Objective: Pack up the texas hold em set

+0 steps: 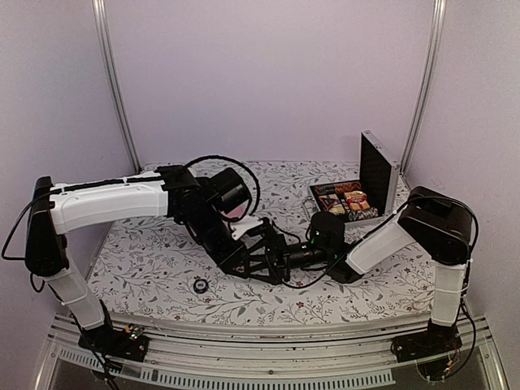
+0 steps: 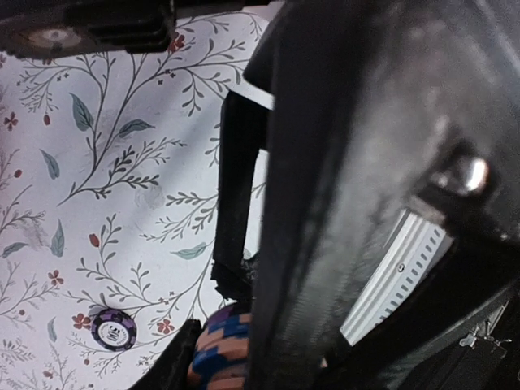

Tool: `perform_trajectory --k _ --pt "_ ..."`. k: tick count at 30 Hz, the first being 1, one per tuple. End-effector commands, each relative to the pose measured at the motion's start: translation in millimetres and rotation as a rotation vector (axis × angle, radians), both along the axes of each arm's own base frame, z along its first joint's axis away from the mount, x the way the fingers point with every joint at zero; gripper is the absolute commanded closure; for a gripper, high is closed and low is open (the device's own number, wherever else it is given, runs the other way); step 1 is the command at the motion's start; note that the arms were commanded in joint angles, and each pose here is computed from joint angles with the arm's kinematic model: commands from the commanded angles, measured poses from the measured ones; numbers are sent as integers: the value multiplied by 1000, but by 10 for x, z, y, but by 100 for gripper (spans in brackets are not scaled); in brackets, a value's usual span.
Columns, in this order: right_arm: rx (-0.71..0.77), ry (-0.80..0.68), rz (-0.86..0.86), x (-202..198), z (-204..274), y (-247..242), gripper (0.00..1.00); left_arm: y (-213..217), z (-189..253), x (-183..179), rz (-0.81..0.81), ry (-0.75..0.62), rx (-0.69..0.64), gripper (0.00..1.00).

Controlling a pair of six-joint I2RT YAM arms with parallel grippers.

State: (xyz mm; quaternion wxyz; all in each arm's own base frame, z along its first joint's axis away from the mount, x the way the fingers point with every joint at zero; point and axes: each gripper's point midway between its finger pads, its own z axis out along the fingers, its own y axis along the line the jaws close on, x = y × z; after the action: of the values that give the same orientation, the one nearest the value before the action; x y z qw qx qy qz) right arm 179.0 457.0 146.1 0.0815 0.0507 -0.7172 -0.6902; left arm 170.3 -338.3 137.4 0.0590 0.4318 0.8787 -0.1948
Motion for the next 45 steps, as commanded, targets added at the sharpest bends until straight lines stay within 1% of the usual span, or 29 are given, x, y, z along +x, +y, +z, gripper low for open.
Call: perform_trajectory --k 1,8,11,13,19,23,24,26,28,29,31,33,37,38,42,45 --pt "22 -10 48 -84 36 82 33 -189 121 -73 -73 -15 -55 86" --pt "26 -13 67 -111 43 109 36 -213 90 -101 -93 -10 -37 87" --pt "29 -15 78 -129 49 131 38 -214 84 -104 -98 -12 -29 87" --pt "30 -16 83 -145 48 135 42 -206 69 -101 -97 -11 -21 88" --pt "34 -22 90 -168 78 117 60 -177 34 -66 -89 -27 1 88" --pt "36 -25 93 -181 86 108 78 -164 5 -56 -84 -31 13 88" --pt "37 -26 90 -178 92 106 85 -156 5 -46 -81 -35 15 89" --pt "39 -28 85 -174 107 98 94 -140 -5 -32 -78 -45 21 88" --pt "43 -35 81 -175 128 95 96 -128 -4 -21 -75 -55 21 86" --pt "46 -40 78 -173 143 94 97 -129 5 -13 -72 -61 17 84" --pt "48 -45 72 -168 157 88 97 -132 16 4 -68 -73 10 76" --pt "46 -47 59 -150 154 69 97 -122 16 16 -64 -86 8 62" --pt "34 -52 2 -79 138 2 97 -102 58 44 -68 -130 -16 25" --pt "28 -53 -16 -53 132 -23 97 -103 97 51 -71 -146 -34 20" --pt "-9 -74 -81 74 121 -121 98 -109 262 59 -90 -213 -117 10" --pt "-70 -100 -131 201 65 -214 98 -82 374 24 -114 -257 -180 8"
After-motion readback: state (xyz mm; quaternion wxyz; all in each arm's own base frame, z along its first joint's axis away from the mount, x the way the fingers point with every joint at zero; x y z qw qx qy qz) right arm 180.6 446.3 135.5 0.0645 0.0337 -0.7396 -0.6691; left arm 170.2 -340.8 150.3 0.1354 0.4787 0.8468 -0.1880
